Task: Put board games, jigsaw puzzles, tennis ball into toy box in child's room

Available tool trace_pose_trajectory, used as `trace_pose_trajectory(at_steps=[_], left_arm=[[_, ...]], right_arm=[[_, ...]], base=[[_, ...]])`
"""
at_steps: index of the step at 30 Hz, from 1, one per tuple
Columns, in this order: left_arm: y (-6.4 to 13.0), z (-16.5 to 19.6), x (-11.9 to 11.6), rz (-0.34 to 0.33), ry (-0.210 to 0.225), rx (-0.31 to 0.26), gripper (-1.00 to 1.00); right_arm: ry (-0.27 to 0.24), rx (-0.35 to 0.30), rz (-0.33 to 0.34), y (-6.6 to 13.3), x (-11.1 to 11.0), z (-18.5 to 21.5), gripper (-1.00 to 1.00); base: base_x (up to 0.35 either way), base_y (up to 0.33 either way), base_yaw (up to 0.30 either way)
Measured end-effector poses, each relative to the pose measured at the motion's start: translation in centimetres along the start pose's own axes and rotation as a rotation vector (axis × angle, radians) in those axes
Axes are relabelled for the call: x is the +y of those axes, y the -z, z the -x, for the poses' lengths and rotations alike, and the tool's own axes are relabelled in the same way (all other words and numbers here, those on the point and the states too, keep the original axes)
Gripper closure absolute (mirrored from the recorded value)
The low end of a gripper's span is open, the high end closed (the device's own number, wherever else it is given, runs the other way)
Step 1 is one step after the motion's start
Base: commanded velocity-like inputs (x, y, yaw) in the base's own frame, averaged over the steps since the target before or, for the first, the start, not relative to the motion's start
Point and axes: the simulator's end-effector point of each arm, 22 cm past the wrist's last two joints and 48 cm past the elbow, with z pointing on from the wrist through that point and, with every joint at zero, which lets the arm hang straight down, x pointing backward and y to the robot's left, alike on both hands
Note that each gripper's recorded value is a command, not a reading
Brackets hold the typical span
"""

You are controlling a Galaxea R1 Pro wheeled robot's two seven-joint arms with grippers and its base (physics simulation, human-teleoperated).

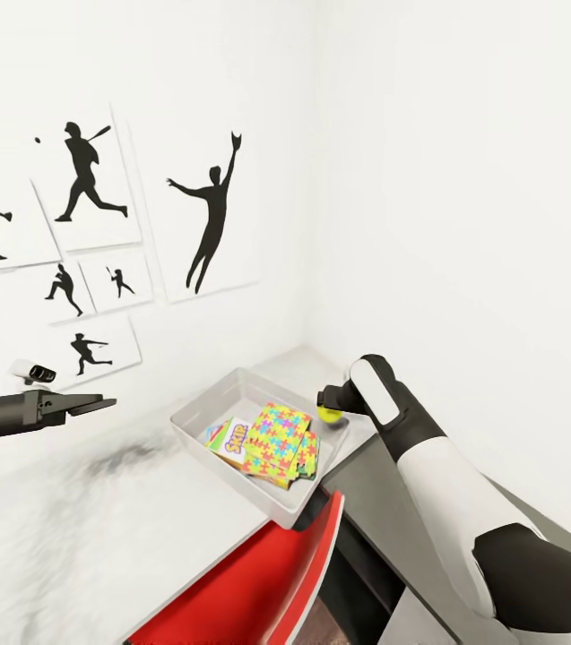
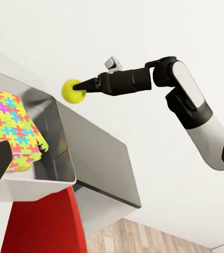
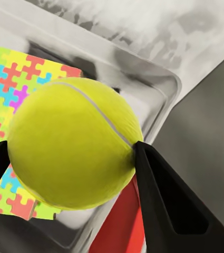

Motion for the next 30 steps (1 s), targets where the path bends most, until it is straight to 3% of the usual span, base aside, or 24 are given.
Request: trace_pose_trajectory(at_steps=[22, 30], left_arm=[[-0.4, -0.7, 1.7, 0.007, 0.032, 0.01, -1.0], [-0.6, -1.0, 2.4, 0.01, 0.044, 0.014, -1.0]], right_arm=[[-0.045, -0.051, -0.014, -1.6, -0.5, 1.6, 1.0], [-0.056, -0.053, -0.037, -2.3, -2.0, 1.8, 1.0]], base=[[0.0, 0.0, 0.0], [0.0, 0.0, 0.0]])
